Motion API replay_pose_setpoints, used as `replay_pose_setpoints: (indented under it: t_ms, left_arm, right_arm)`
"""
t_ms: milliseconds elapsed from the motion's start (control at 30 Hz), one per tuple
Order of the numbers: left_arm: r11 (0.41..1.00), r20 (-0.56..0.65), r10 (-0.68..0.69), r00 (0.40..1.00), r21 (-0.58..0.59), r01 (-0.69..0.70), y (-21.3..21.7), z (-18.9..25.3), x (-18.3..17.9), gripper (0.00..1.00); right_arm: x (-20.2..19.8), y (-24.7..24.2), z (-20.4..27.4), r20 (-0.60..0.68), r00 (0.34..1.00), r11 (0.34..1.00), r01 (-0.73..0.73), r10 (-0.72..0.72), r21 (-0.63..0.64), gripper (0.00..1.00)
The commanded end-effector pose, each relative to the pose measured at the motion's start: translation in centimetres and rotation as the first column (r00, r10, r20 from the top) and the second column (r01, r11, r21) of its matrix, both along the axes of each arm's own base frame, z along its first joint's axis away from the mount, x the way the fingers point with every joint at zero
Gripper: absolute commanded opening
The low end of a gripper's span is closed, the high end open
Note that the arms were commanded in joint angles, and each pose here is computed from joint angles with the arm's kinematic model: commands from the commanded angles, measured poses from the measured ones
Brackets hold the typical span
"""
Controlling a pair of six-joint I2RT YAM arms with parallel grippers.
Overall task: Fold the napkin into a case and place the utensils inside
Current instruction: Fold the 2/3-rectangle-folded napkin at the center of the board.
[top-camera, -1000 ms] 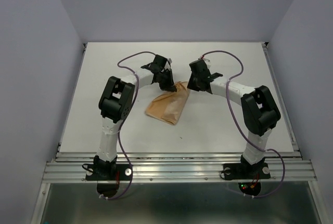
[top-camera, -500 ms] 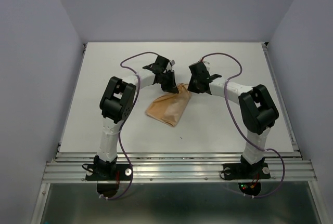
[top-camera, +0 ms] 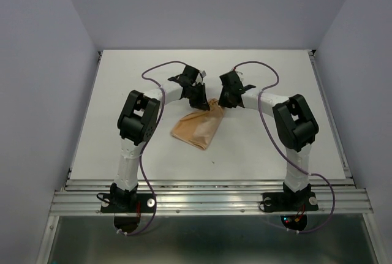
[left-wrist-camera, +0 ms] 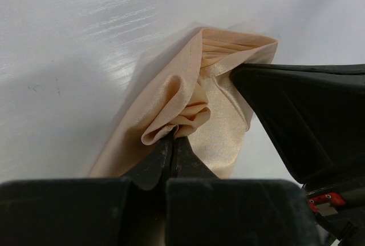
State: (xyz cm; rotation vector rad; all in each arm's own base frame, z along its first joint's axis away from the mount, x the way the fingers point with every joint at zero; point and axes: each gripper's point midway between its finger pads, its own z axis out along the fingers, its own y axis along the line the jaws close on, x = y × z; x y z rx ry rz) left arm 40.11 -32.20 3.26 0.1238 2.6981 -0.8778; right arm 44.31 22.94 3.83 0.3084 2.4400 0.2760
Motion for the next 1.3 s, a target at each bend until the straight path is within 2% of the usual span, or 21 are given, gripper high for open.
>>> replay_pose_setpoints:
  t_ms: [0, 267, 433, 633, 1267]
  left_arm:
    - [0.999, -0.014, -0.021, 1.000, 0.042, 0.021, 0.4, 0.0, -0.5, 0.00]
    - [0.999, -0.006, -0.028, 1.000, 0.017, 0.028, -0.1, 0.9, -0.1, 0.00]
    - [0.999, 0.004, -0.029, 1.000, -0.036, 0.029, -1.1, 2.8, 0.4, 0.00]
    - [0.994, -0.039, 0.000, 0.999, -0.111, -0.005, -2.2, 4.0, 0.7, 0.00]
    - [0.927, -0.144, 0.244, 0.959, -0.256, -0.274, -2.3, 5.6, 4.3, 0.00]
  right_arm:
    - [1.8, 0.5, 1.2, 0.054, 0.999, 1.000, -0.001, 0.000, 0.026, 0.04]
    - [1.4, 0.4, -1.3, -0.004, 1.000, 0.999, 0.010, -0.010, 0.037, 0.04]
    - [0.8, -0.1, -3.3, -0.073, 0.996, 0.997, 0.063, -0.060, 0.044, 0.03]
    - [0.0, -0.3, -4.8, -0.128, 0.987, 0.993, 0.109, -0.102, 0.047, 0.03]
    - [-0.4, 0.1, -4.7, -0.150, 0.982, 0.989, 0.127, -0.114, 0.080, 0.03]
